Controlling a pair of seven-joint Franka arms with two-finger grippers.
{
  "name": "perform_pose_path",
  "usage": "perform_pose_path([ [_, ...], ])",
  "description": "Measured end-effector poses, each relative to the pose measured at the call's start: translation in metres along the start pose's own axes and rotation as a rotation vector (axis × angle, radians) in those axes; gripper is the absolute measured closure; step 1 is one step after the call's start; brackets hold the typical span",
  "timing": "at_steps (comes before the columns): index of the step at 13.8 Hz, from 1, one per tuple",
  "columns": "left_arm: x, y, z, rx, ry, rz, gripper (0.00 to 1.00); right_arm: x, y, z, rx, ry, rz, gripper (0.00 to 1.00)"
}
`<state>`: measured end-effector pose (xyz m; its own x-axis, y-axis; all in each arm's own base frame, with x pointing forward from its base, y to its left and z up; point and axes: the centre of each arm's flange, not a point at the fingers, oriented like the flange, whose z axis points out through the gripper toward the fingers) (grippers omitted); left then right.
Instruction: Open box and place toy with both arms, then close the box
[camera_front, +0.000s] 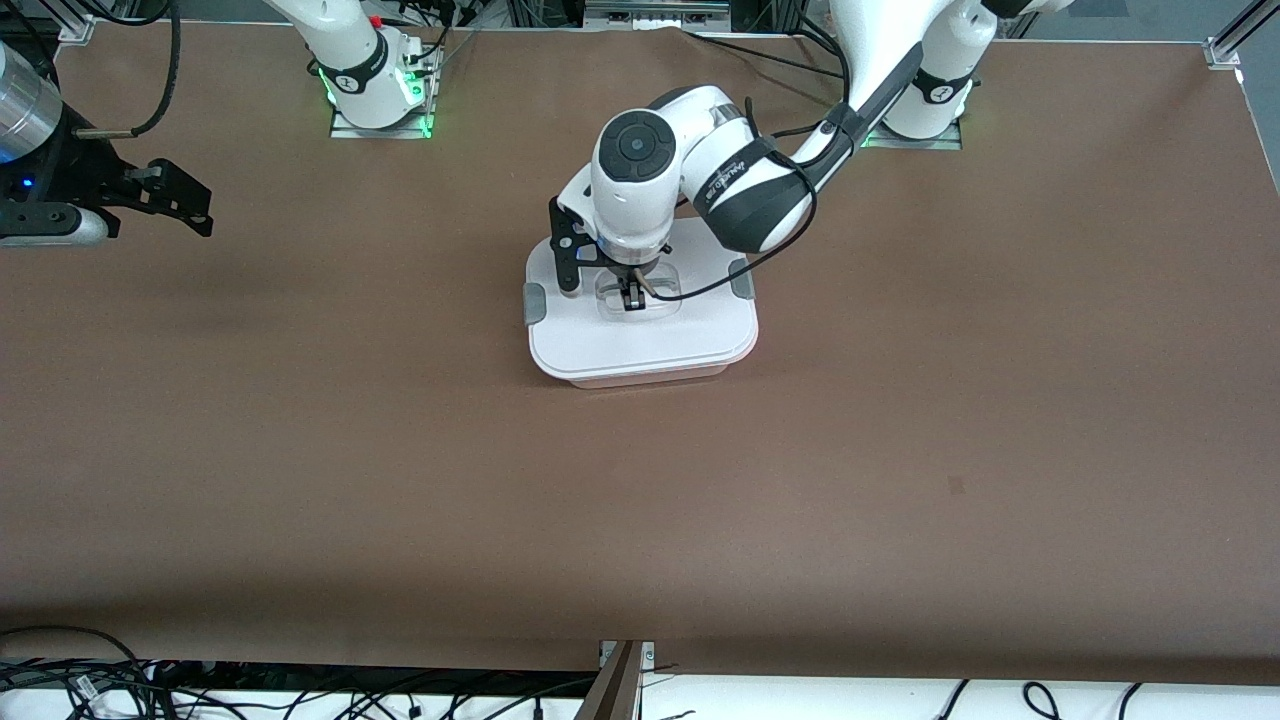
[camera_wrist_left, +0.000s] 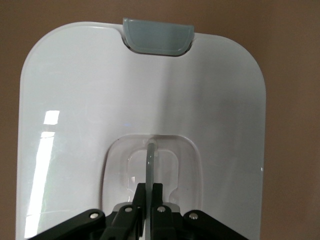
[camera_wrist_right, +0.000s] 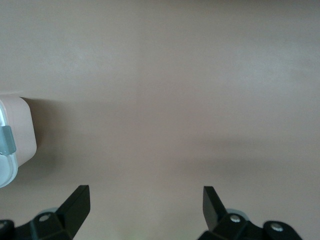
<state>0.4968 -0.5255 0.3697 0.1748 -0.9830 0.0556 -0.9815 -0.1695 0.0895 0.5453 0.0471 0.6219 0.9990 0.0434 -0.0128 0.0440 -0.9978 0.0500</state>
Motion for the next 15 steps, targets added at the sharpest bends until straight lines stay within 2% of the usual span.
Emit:
perform_pose_path([
  [4,-0.003,-0.003,0.008,0.020,-0.029,0.012,0.93,0.000,0.000,0.000,0.000,0.000,0.000,0.00],
  [15,-0.004,-0.002,0.015,0.013,-0.037,0.012,0.93,0.000,0.000,0.000,-0.003,0.000,0.000,0.00],
])
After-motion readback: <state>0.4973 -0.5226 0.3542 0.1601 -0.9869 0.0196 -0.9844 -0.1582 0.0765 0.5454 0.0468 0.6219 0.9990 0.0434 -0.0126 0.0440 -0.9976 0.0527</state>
